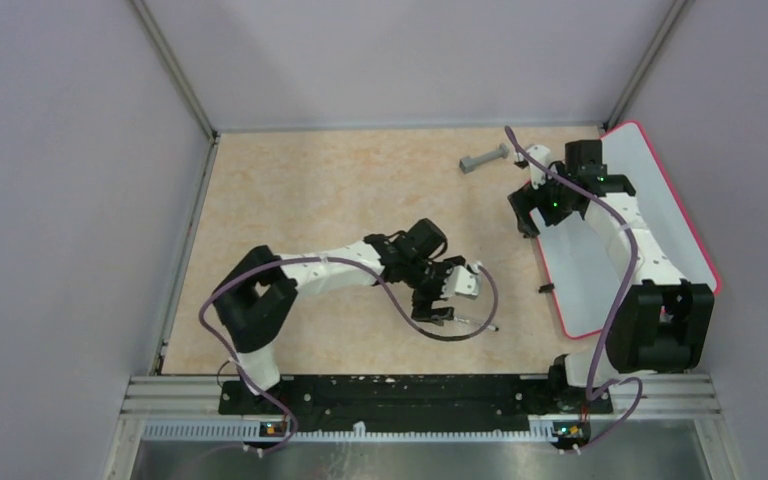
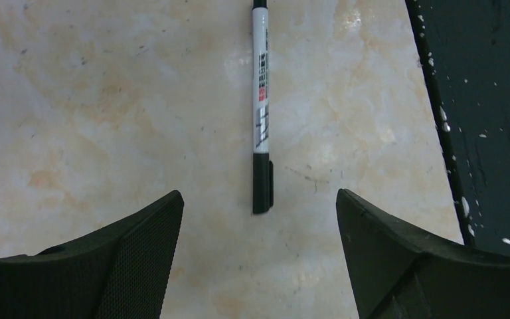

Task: Write a sentence on the whiteboard
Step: Pick up the whiteboard marker from the center of the board, then move the whiteboard to the center of the board.

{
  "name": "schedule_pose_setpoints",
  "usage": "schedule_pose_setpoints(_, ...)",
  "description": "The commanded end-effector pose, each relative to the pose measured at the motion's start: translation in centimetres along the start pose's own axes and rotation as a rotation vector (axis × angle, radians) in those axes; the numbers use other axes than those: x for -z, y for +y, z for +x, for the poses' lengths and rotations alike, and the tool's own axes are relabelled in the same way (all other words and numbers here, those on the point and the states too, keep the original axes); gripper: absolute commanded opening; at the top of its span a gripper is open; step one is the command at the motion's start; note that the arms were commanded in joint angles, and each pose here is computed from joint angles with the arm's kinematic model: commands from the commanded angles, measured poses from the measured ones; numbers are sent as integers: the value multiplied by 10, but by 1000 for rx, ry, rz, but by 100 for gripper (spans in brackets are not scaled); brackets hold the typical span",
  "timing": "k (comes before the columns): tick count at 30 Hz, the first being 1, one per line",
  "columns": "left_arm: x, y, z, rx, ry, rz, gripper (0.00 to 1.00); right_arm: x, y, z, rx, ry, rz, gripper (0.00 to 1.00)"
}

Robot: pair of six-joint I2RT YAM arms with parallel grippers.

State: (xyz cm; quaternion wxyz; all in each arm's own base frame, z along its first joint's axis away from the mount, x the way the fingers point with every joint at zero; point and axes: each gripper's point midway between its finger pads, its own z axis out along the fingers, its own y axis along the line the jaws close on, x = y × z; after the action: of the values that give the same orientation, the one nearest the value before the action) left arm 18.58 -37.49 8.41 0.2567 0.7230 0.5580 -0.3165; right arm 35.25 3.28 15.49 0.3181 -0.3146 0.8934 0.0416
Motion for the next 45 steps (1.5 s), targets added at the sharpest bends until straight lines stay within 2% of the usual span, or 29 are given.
schedule_pose_setpoints(1, -37, 12, -18, -101, 25, -6, 87, 10, -1, -16, 26, -45, -14, 95)
schedule_pose_setpoints(4, -58, 12, -20, -93, 35, 21, 80, 9, -1, -14, 28, -40, -13, 95)
schedule_pose_setpoints(12, -89, 0, -2, -89, 94, 86, 51, 5, 0, -9, 35, -27, -20, 95)
schedule_pose_setpoints(16, -89, 0, 13, -93, 148, 78, 37, 3, 0, -5, 52, -16, -20, 95)
schedule_pose_setpoints(19, -84, 0, 25, -78, 222, 80, 21, 3, 0, -2, 73, -8, -25, 95)
schedule_pose_setpoints(21, -78, -3, 29, -76, 246, 79, 16, 3, 2, -1, 93, -4, -36, 95)
schedule_pose_setpoints(23, -70, -9, 31, -75, 252, 86, 2, 4, 4, 0, 111, 2, -47, 95)
schedule_pose_setpoints(24, -65, -11, 31, -64, 251, 87, 0, 4, 4, 1, 121, 6, -52, 95)
schedule_pose_setpoints(27, -46, -16, 23, 5, 202, 103, 0, 2, 6, 4, 165, 22, -69, 94)
schedule_pose_setpoints(33, 20, -6, -3, 180, 5, 115, 0, -10, 20, 8, 359, 84, -94, 93)
schedule_pose_setpoints(42, 104, 11, 0, 388, -181, 37, 0, -41, 13, -4, 599, 150, -113, 85)
schedule_pose_setpoints(45, 125, 17, 8, 455, -216, -5, 0, -53, 4, 3, 654, 208, -108, 79)
